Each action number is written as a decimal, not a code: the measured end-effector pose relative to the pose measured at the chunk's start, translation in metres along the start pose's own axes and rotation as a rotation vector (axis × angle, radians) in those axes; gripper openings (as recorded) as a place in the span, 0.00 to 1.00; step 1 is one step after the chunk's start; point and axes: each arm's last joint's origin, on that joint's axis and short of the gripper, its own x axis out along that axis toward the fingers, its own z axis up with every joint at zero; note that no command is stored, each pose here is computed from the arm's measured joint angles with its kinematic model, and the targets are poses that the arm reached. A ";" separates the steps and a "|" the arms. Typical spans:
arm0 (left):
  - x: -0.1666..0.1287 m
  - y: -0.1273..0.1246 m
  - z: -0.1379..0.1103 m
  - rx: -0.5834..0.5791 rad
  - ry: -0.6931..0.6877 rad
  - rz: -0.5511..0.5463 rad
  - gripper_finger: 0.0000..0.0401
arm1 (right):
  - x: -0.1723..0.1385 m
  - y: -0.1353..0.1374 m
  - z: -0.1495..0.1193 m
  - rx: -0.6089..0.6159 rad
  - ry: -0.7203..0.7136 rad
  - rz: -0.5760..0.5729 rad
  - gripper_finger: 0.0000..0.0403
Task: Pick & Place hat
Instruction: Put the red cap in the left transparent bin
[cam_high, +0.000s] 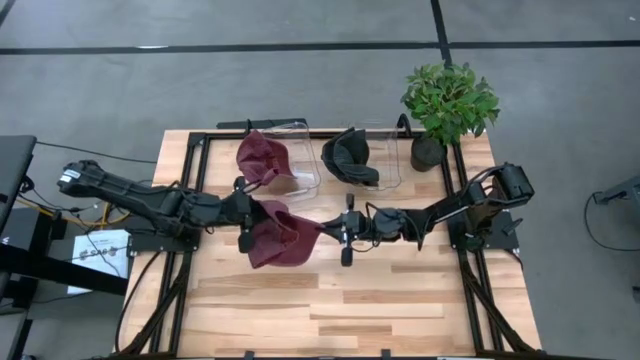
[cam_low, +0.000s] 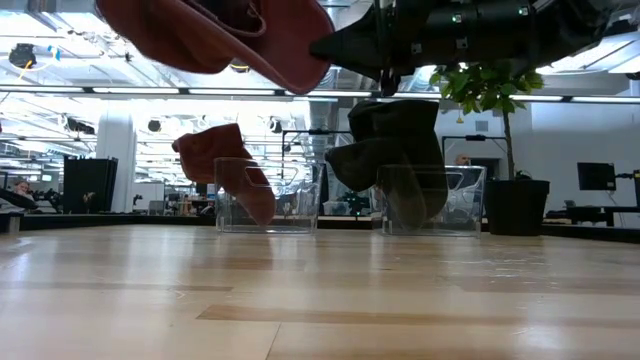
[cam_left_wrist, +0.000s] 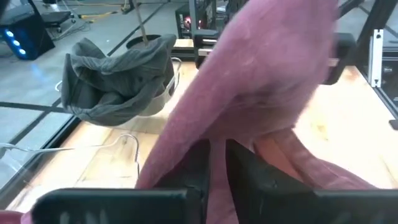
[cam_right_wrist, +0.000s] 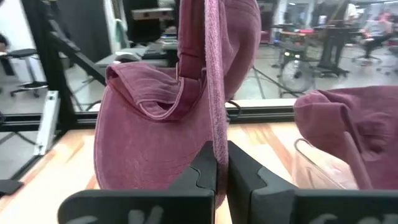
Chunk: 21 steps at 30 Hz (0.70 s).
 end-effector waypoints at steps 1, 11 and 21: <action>-0.002 0.000 0.000 0.001 0.000 -0.004 0.12 | 0.000 0.000 0.000 0.000 0.003 -0.013 0.00; -0.024 -0.008 0.002 0.019 -0.033 -0.096 0.12 | -0.002 -0.001 -0.002 -0.014 0.043 -0.138 0.00; -0.042 -0.013 0.001 0.075 -0.061 -0.098 0.12 | -0.036 0.010 0.018 -0.070 0.086 -0.190 0.01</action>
